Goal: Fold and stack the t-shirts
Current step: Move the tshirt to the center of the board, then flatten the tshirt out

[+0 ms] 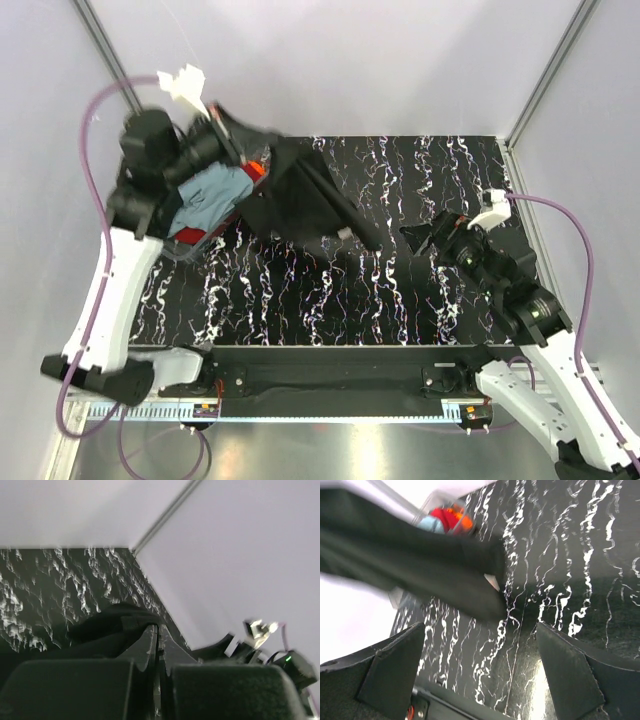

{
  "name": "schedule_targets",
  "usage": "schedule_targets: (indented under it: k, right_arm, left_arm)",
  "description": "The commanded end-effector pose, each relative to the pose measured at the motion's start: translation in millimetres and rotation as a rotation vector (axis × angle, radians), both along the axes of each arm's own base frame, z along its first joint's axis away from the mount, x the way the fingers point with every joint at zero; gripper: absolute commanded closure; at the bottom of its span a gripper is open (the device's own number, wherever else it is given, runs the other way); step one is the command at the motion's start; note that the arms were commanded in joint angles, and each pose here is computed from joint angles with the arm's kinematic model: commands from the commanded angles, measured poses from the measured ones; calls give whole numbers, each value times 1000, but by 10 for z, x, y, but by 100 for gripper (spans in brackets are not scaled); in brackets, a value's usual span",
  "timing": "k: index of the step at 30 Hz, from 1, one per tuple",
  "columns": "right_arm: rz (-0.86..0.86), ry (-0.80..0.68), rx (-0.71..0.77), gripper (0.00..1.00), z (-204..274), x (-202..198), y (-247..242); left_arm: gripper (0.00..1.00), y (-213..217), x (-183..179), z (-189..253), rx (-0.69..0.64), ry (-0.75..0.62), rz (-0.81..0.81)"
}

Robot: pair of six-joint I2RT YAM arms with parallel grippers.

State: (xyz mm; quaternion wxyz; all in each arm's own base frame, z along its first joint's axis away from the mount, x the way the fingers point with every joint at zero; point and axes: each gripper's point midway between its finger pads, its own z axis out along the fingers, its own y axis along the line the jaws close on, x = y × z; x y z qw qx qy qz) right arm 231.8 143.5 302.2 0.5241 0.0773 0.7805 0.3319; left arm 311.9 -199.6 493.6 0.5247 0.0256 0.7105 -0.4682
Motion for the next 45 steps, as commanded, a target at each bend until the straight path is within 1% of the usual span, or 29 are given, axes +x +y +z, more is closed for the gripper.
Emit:
schedule_targets:
  k: [1, 2, 3, 5, 6, 9, 10, 11, 13, 14, 16, 17, 18, 19, 22, 29, 32, 34, 35, 36, 37, 38, 39, 40, 41, 42, 43, 44, 45]
  right_arm:
    - [-115, 49, 10, 0, -99, 50, -152]
    - [-114, 81, 7, 0, -213, 68, -131]
    - [-106, 102, 4, 0, -281, 74, -105]
    - [-68, 186, -13, 3, -526, 102, 3]
    - [-54, 212, -21, 5, -601, 120, 42]
    - [8, 332, -58, 9, -931, 177, 206]
    - [18, 349, -68, 9, -993, 209, 240]
    - [15, 398, -90, 10, -1152, 266, 266]
    - [3, 408, -91, 12, -1237, 379, 304]
    - [-7, 452, -98, 13, -1403, 424, 331]
    - [-33, 477, -78, 16, -1531, 519, 374]
    - [-44, 529, -88, 17, -1712, 550, 392]
    - [-55, 555, -88, 19, -1801, 566, 398]
    - [-78, 616, -85, 21, -1998, 571, 411]
    - [-94, 697, -64, 23, -2312, 584, 474]
    - [-127, 759, -47, 27, -2702, 727, 561]
    - [-156, 762, -60, 36, -2802, 779, 535]
    - [-229, 745, -102, 50, -2872, 832, 398]
    - [-265, 737, -118, 64, -2899, 859, 313]
    - [-325, 744, -128, 88, -2925, 897, 125]
    - [-366, 747, -112, 100, -2888, 908, -7]
    - [-389, 741, -102, 100, -2832, 930, -119]
    - [-448, 741, -102, 100, -2766, 953, -350]
    - [-459, 664, -105, 100, -2482, 1018, -454]
    - [-482, 623, -118, 100, -2316, 1046, -554]
    - [-548, 562, -160, 100, -2134, 1086, -735]
    - [-585, 485, -185, 100, -1792, 1112, -877]
    - [-649, 437, -212, 100, -1609, 1129, -1045]
    - [-671, 409, -216, 100, -1444, 1150, -1134]
  left_arm:
    - [100, -99, -232, -687, 43, 112, -68]
    - [100, -127, -295, -937, 63, 158, -79]
    - [100, -120, -339, -1487, 109, 262, -77]
    - [100, 1, -451, -1886, 152, 315, -21]
    - [100, 78, -543, -2309, 198, 413, 2]
    - [100, 220, -746, -2694, 242, 487, 38]
    - [100, 280, -791, -2697, 245, 471, 65]
    - [100, 337, -848, -2821, 264, 498, 84]
    - [100, 448, -881, -2875, 289, 492, 135]
    - [100, 550, -883, -2974, 328, 513, 183]
    - [100, 663, -868, -3067, 395, 519, 223]
    - [100, 695, -887, -3107, 422, 535, 226]
    - [100, 711, -883, -3128, 444, 534, 225]
    - [100, 705, -880, -3166, 455, 546, 216]
    - [100, 665, -887, -3225, 452, 563, 194]
    - [100, 629, -855, -3291, 448, 550, 177]
    - [100, 628, -817, -3287, 451, 546, 182]
    - [100, 578, -803, -3295, 447, 558, 158]
    - [100, 526, -767, -3242, 425, 545, 142]
    - [100, 482, -751, -3264, 418, 560, 122]
    - [100, 412, -748, -3219, 398, 561, 88]
    - [100, 373, -685, -3085, 384, 538, 81]
    - [100, 347, -627, -3044, 390, 534, 76]
    - [100, 356, -557, -2955, 396, 512, 92]
    - [100, 348, -434, -2679, 389, 449, 108]
    - [100, 334, -326, -2616, 399, 441, 119]
    - [95, 326, -160, -2265, 380, 369, 154]
    - [94, 298, -67, -2110, 371, 344, 160]
    - [94, 232, 78, -2074, 373, 355, 151]
